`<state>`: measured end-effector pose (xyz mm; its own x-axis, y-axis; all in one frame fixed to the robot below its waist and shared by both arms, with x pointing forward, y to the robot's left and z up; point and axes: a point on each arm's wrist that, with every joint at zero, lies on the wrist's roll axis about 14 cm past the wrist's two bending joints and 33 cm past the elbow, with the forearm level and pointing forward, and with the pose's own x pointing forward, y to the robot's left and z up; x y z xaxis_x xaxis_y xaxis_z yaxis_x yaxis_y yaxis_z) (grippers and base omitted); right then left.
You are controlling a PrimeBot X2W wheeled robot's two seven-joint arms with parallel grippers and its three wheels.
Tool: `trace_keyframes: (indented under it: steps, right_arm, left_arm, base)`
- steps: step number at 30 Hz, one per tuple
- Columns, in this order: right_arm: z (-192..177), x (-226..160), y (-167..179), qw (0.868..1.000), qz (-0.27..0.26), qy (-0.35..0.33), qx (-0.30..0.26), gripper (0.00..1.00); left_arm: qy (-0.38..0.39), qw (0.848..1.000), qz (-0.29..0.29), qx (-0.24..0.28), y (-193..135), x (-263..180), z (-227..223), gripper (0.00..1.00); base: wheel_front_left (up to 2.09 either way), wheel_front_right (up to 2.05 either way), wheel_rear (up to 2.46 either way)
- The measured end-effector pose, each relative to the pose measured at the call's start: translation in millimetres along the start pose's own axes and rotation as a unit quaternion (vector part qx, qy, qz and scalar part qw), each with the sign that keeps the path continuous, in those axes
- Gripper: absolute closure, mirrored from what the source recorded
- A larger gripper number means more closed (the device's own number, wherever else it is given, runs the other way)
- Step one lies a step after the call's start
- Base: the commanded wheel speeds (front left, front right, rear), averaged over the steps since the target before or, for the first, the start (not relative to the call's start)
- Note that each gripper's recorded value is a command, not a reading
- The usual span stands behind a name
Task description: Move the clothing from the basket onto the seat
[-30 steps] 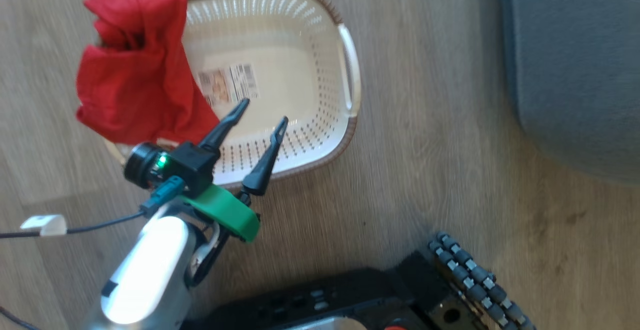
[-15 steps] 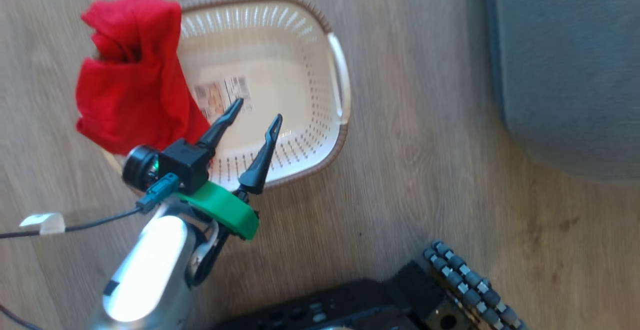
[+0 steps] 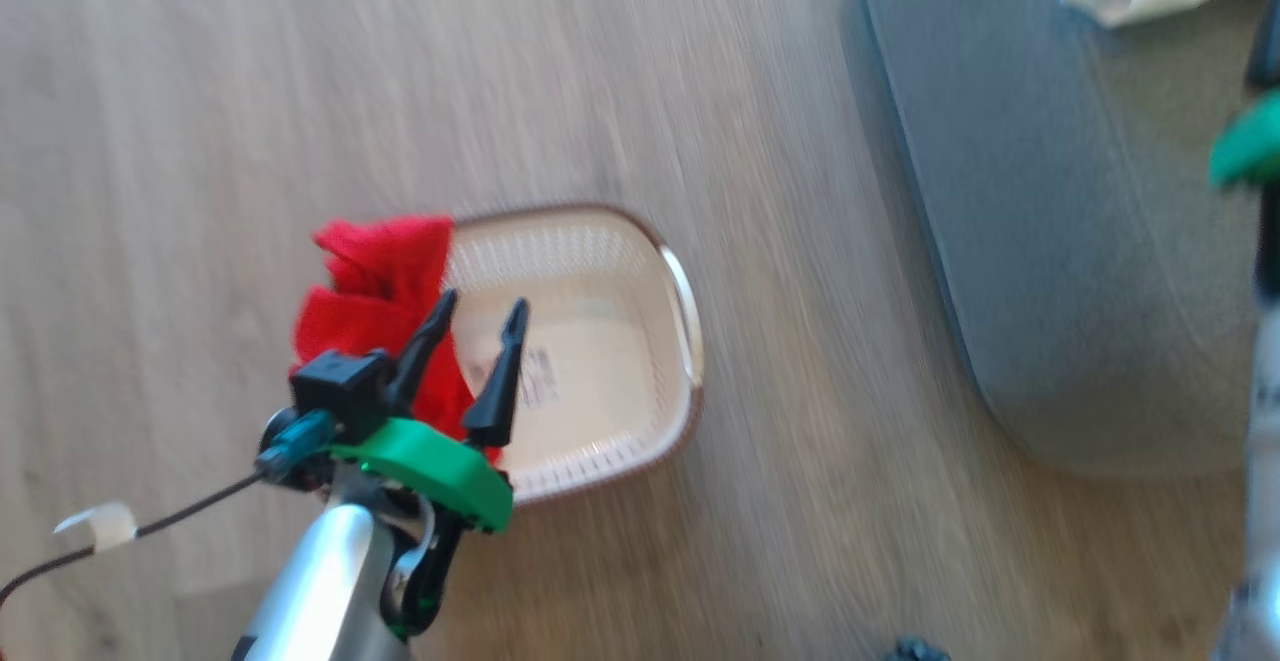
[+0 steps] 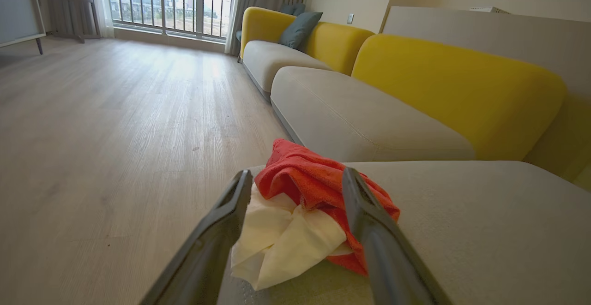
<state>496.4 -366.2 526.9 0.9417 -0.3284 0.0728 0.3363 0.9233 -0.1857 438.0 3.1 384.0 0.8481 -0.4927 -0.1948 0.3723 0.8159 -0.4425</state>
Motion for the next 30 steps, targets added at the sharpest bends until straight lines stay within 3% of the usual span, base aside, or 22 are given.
trace_keyframes:
  steps: [4, 12, 19, 23, 30]
  right_arm:
    - [-0.8, -42.5, 7.3, 0.999, 0.019, -0.002, 0.038, 0.00]
    - [5.5, -93.4, 94.9, 0.986, 0.122, -0.007, 0.109, 0.00]
    - [3.4, -127.4, 150.8, 0.974, 0.193, 0.004, 0.115, 0.00]
    - [-8.4, -146.8, 164.5, 0.970, 0.219, 0.023, 0.100, 0.00]
    - [-19.2, -162.4, 175.0, 0.962, 0.232, 0.049, 0.136, 0.00]
  left_arm:
    - [-0.049, 0.998, 0.038, 0.021, 11.0, -23.9, 38.6, 0.00]
    - [-0.108, 0.982, 0.141, 0.058, 56.7, -93.4, 79.3, 0.00]
    - [-0.162, 0.964, 0.201, 0.070, 83.6, -140.7, 111.6, 0.00]
    - [-0.167, 0.959, 0.219, 0.069, 90.9, -158.7, 111.6, 0.00]
    - [-0.157, 0.960, 0.222, 0.067, 93.1, -161.0, 103.9, 0.00]
  base:
    - [0.00, 0.00, 0.00]
    - [0.00, 0.00, 0.00]
    - [0.00, 0.00, 0.00]
    - [0.00, 0.00, 0.00]
    - [0.00, 0.00, 0.00]
